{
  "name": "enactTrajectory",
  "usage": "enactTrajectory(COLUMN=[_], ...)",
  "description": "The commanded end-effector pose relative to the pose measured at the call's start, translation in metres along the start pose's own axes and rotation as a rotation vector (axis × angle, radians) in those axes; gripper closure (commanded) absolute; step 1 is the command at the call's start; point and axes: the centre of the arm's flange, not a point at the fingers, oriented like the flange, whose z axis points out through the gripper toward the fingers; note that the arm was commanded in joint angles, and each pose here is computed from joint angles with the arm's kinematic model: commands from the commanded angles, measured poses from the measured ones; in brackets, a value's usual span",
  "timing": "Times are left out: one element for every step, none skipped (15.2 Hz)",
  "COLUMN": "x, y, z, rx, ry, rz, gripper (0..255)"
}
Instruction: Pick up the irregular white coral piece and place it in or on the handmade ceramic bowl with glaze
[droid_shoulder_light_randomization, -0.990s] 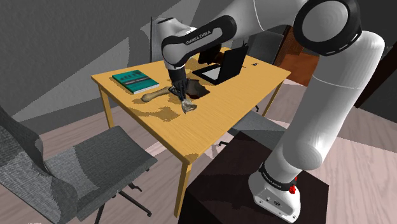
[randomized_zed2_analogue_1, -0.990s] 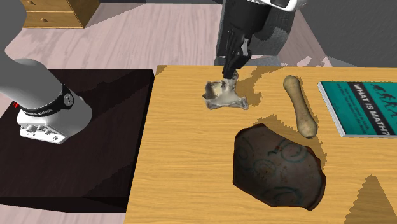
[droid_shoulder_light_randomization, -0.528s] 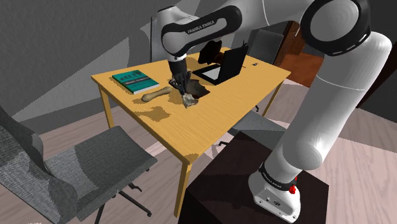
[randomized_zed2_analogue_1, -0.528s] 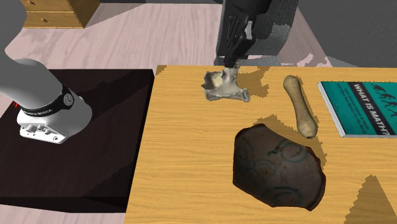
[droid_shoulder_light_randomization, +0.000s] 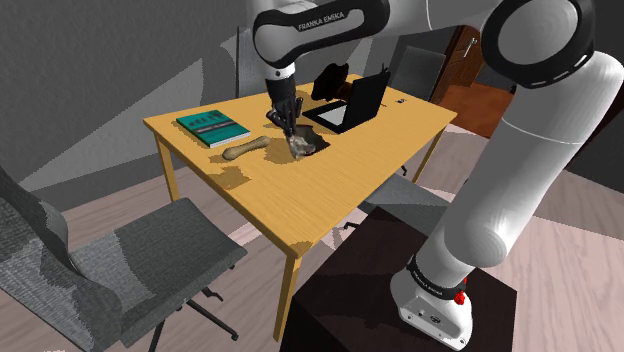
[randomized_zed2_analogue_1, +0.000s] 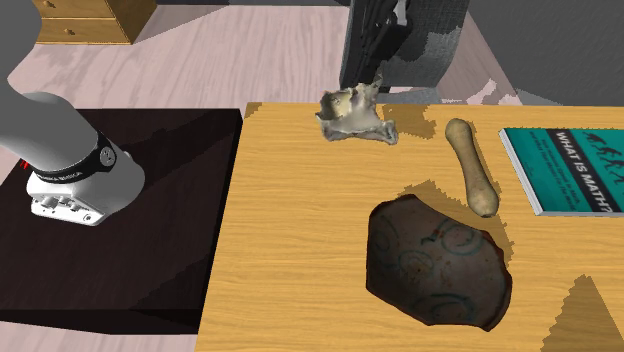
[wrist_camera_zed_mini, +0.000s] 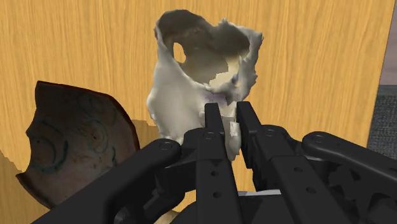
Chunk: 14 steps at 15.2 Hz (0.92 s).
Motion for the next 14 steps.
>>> enactTrajectory(x=[-0.003, -0.004, -0.005, -0.006, -0.006, -0.002, 0.003, 0.007, 0.012, 0.016, 0.02, 0.025, 0.029, 0.034], y=[0.002, 0.003, 0.004, 0.005, 0.006, 0.018, 0.03, 0.043, 0.055, 0.067, 0.08, 0.092, 0.104, 0.117], z=[-0.01, -0.015, -0.02, -0.025, -0.027, -0.028, -0.03, -0.032, -0.033, -0.035, -0.037, -0.038, -0.04, -0.041], rx=[0.0, 0.0, 0.0, 0.0, 0.0, 0.0, 0.0, 0.0, 0.0, 0.0, 0.0, 0.0, 0.0, 0.0], ry=[0.0, 0.0, 0.0, 0.0, 0.0, 0.0, 0.0, 0.0, 0.0, 0.0, 0.0, 0.0, 0.0, 0.0], rz=[0.0, 0.0, 0.0, 0.0, 0.0, 0.0, 0.0, 0.0, 0.0, 0.0, 0.0, 0.0, 0.0, 0.0], gripper=[255, 255, 255, 255, 255, 255, 255, 255, 255, 255, 255, 255, 255, 255])
